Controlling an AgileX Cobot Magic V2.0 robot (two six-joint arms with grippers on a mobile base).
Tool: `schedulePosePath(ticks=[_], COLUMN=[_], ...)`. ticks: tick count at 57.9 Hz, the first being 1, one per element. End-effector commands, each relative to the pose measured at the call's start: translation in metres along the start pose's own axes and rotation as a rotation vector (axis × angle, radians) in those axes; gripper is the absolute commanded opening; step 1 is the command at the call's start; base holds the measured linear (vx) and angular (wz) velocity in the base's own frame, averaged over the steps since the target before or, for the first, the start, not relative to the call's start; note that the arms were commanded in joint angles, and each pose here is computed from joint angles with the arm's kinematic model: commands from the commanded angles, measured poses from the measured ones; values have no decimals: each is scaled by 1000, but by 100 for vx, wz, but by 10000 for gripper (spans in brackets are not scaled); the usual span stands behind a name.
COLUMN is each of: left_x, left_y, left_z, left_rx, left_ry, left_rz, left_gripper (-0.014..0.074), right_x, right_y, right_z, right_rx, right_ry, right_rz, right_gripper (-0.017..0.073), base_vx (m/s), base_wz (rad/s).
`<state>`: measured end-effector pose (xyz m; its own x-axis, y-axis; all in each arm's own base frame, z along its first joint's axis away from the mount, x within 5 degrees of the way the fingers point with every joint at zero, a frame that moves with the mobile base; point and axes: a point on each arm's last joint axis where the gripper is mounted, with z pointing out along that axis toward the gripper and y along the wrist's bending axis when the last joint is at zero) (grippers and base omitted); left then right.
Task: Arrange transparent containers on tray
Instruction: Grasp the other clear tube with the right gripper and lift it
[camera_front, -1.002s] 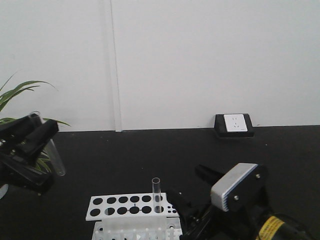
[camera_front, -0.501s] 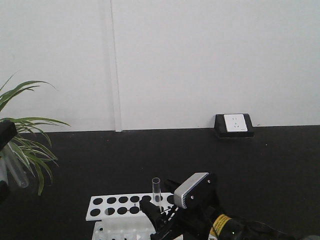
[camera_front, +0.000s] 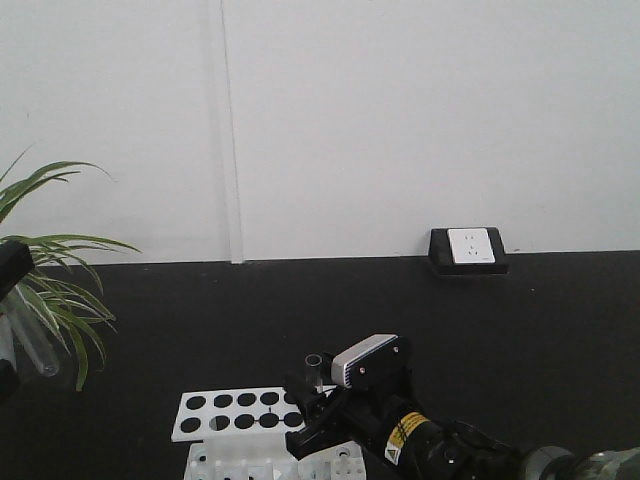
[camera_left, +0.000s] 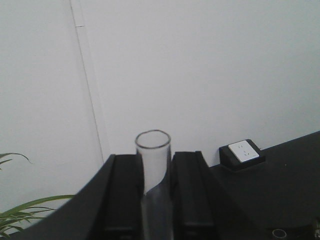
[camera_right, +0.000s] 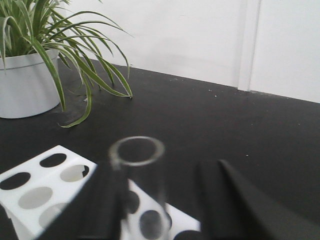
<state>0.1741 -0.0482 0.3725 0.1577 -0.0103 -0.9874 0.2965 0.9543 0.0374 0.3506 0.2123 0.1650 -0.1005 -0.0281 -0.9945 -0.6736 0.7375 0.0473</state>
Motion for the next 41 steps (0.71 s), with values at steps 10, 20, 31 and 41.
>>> schedulePosePath(ticks=[10, 20, 31, 41], left_x=[-18, -12, -2, 8], left_y=[-1, 0, 2, 5], left_z=[-2, -2, -2, -4], left_rx=[14, -2, -31, -63], left_ry=[-95, -36, 74, 197], left_rz=[-20, -21, -20, -10], left_gripper=[-6, -6, -6, -6], right_x=[-63, -122, -192, -226], right_y=[7, 11, 19, 23], right_z=[-8, -31, -93, -164], right_rx=[-46, 1, 104, 268], right_ry=[-186, -173, -163, -35], right_rz=[-51, -96, -46, -9], right_gripper=[-14, -13, -13, -13], base_vx=[0, 0, 0, 0], base_wz=[0, 0, 0, 0])
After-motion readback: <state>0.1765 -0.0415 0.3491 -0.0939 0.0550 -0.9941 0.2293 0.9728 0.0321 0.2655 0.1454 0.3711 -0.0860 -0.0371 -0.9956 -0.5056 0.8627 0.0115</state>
